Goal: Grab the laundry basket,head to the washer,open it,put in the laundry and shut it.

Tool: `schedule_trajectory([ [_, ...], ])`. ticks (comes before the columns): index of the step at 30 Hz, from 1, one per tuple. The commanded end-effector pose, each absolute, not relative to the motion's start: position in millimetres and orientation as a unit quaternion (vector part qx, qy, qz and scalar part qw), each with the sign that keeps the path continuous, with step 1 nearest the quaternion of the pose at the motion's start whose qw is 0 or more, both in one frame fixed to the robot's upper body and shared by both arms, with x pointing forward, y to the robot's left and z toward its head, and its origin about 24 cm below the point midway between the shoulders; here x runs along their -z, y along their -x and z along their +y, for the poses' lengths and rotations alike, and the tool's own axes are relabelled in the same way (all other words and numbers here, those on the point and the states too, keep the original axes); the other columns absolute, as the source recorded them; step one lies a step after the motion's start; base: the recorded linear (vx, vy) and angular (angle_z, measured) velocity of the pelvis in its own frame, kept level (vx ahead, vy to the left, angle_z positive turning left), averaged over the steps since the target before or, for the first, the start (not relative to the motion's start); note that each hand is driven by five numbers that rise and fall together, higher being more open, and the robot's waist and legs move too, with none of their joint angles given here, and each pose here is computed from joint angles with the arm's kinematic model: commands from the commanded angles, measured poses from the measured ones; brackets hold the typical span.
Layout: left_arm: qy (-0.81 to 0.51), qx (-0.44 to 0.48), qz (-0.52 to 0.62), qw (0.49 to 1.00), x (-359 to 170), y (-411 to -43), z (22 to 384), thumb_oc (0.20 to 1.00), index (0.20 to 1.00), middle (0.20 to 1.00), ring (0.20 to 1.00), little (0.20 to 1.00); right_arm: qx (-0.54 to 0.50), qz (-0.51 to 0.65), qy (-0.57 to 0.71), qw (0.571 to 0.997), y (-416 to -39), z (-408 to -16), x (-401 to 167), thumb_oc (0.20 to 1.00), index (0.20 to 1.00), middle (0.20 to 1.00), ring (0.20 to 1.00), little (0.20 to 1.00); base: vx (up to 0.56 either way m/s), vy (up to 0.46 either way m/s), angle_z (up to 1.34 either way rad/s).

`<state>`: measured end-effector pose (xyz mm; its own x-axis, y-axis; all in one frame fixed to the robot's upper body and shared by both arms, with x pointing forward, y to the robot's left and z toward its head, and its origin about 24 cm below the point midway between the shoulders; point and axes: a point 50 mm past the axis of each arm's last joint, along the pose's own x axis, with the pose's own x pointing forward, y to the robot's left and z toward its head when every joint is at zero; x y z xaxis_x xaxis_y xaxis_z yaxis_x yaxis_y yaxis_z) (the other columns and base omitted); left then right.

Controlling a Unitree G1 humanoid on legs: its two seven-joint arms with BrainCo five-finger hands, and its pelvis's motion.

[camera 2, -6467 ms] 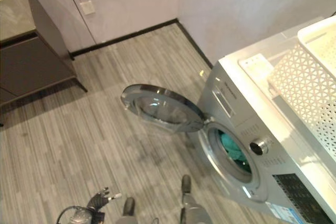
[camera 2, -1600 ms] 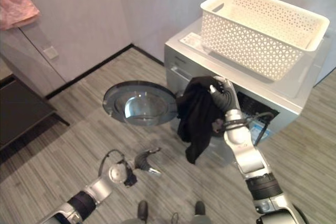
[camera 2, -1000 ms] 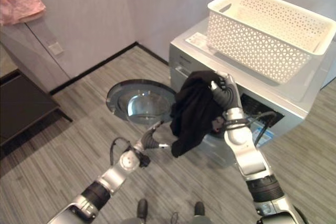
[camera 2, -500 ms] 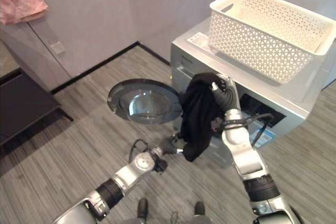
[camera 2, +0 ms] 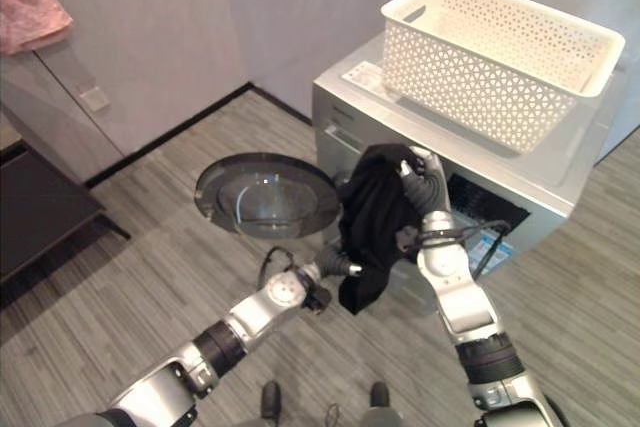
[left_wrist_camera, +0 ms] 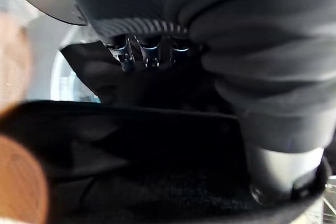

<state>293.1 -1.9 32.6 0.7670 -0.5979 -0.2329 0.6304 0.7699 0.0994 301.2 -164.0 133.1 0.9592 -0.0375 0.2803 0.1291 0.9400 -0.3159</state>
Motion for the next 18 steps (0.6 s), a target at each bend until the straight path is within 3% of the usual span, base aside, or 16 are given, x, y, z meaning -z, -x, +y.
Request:
schedule_trajectory([
  [1, -0.059, 0.334, 0.069, 0.938, -51.7, -304.9, -27.9, 1.0, 1.0, 1.0, 1.0, 1.0, 0.048, -0.227, 0.118, 0.966, -297.4, -162.0, -167.3, 0.2, 0.2, 0.2, 0.2, 0.2, -0.01, 0.005, -0.06],
  [10, 0.073, 0.265, 0.074, 0.959, -75.6, -321.8, -32.1, 1.0, 1.0, 1.0, 1.0, 1.0, 0.004, -0.222, 0.033, 0.974, -295.3, -138.1, -165.4, 0.2, 0.2, 0.2, 0.2, 0.2, -0.01, 0.001, -0.18],
  [17, 0.103, 0.194, -0.001, 0.976, -105.3, -342.1, -1.4, 1.0, 1.0, 1.0, 1.0, 1.0, -0.012, -0.236, 0.042, 0.971, -292.9, -133.7, -167.0, 0.2, 0.2, 0.2, 0.2, 0.2, -0.01, -0.02, -0.05],
  [18, 0.102, 0.182, -0.011, 0.978, -108.7, -345.3, 5.2, 0.9, 0.9, 0.9, 0.9, 0.9, -0.012, -0.238, 0.044, 0.97, -293.0, -134.1, -167.6, 0.2, 0.2, 0.2, 0.2, 0.2, -0.03, -0.027, -0.09],
])
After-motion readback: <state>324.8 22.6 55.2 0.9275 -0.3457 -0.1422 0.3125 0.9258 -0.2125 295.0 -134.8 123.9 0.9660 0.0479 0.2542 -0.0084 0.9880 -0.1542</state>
